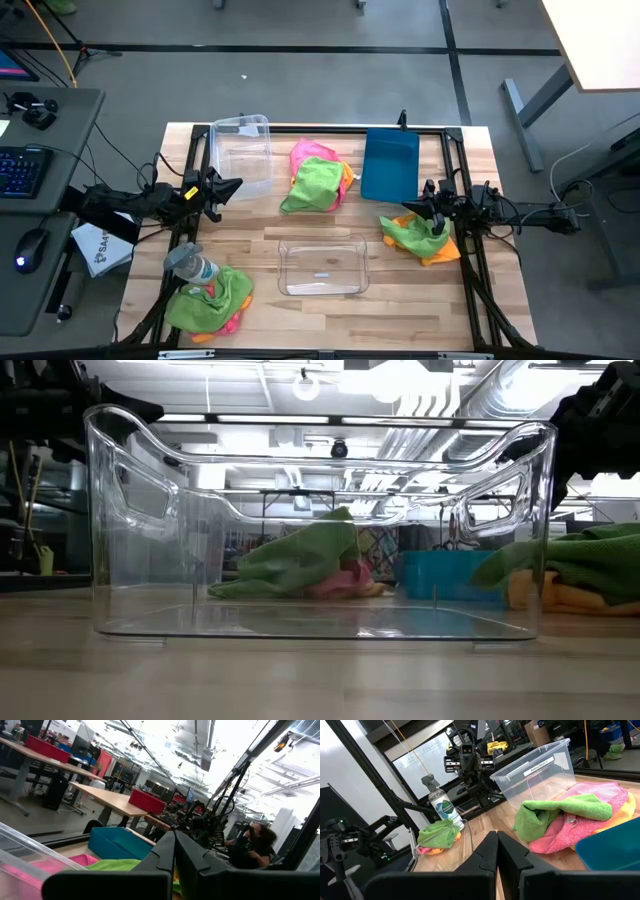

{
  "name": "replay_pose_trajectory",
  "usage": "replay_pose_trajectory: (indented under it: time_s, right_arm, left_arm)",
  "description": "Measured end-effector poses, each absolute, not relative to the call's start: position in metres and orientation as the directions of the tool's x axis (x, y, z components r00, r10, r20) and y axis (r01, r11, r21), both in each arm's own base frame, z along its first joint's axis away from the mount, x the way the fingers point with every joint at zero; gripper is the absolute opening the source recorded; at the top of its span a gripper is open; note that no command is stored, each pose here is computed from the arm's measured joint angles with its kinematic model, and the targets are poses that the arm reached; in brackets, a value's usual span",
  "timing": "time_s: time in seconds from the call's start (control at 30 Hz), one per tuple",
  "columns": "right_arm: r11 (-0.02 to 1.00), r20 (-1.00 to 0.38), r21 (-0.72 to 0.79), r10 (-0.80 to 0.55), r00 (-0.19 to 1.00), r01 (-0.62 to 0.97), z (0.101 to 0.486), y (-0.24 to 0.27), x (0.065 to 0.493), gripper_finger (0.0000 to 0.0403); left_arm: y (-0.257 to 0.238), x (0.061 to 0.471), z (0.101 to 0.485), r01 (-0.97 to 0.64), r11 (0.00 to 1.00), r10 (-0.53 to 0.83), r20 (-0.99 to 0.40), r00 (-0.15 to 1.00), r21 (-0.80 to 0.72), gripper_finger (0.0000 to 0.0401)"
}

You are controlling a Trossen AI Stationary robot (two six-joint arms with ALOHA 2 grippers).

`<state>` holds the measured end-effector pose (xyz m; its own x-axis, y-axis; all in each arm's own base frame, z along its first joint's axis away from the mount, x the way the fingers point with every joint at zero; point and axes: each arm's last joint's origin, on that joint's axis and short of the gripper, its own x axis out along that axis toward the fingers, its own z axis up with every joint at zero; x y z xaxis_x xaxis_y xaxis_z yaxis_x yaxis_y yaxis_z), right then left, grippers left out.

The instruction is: Sort microfiber towel by color & place in baskets

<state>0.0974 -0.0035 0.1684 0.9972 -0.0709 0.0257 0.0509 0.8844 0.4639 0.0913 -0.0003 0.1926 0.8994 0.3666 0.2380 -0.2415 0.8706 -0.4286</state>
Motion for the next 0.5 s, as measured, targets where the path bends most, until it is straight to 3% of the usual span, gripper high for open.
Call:
replay_pose_trajectory:
  time_s: [0.3,0.4,0.5]
  right_arm:
    - [0.885,0.025,0.463,-0.07,0.997,0.051,0.168,-0.003,0.097,0.0]
    - [0.917,0.029,0.391,-0.092,0.995,0.073,0.169,-0.004,0.097,0.0]
    - [0.837,0.131,0.543,-0.157,0.979,0.061,0.179,-0.006,0.096,0.0]
  left_arm:
    - [0.0,0.091,0.193,-0.241,0.871,0.367,0.238,0.899,-0.429,0.0]
    - [0.0,0.091,0.193,-0.241,0.871,0.366,0.238,0.899,-0.429,0.0]
    - [0.0,0.091,0.193,-0.241,0.871,0.367,0.238,0.899,-0.429,0.0]
